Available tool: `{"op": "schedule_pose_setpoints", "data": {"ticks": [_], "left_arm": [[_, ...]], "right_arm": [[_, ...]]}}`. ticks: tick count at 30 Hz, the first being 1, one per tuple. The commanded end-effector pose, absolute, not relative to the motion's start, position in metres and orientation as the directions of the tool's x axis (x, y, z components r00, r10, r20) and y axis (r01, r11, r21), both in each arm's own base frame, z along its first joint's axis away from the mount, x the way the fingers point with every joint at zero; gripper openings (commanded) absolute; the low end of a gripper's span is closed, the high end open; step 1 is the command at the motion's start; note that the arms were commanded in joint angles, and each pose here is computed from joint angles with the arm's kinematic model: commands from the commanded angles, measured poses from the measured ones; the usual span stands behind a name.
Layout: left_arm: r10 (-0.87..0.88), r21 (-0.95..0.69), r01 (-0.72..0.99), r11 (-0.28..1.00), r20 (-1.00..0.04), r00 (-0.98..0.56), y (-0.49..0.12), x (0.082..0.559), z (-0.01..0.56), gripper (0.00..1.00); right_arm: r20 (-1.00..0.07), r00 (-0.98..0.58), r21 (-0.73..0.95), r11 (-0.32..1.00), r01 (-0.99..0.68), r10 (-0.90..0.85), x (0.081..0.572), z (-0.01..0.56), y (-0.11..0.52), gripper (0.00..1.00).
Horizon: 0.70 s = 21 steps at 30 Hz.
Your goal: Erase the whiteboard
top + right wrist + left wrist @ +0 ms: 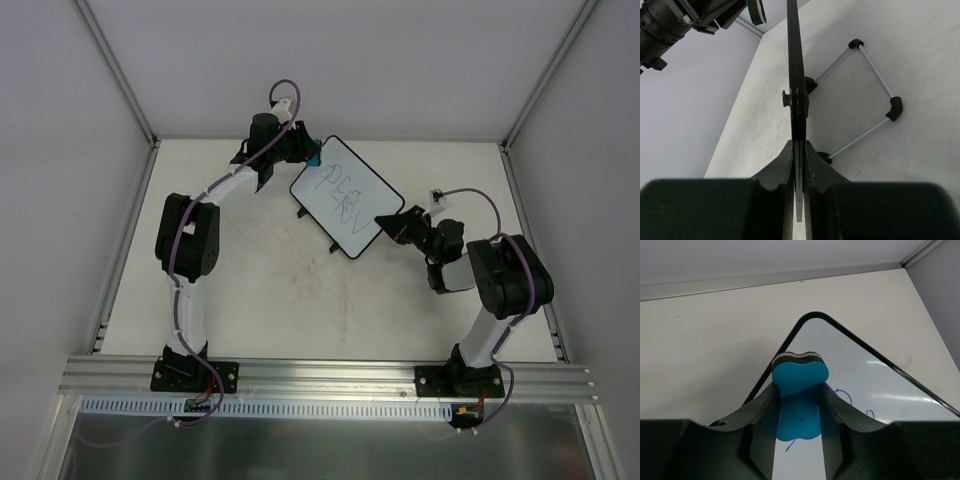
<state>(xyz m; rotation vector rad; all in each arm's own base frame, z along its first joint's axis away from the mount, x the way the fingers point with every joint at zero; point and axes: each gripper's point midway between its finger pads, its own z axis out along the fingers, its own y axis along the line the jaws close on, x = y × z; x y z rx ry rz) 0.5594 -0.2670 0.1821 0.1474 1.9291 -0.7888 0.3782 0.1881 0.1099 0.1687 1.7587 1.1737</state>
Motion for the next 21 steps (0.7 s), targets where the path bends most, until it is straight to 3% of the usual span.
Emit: {"op": "schedule_pose_setpoints", "data": {"ticks": [1, 21], "left_arm": [[-0.191, -0.395, 0.503, 0.769, -0.893, -0.409, -0.281, 0.569, 0.196, 0.00], [-0.143, -0.380, 0.513, 0.770, -0.886, -0.441, -0.308, 0.576, 0.160, 0.00]], "right_arm": [[-0.733, -0.372, 0.673, 0.526, -0.520, 0.569, 0.388, 0.147, 0.193, 0.00], [-0.732, -0.378, 0.674, 0.525, -0.520, 0.566, 0.388, 0.145, 0.194, 0.00]]}}
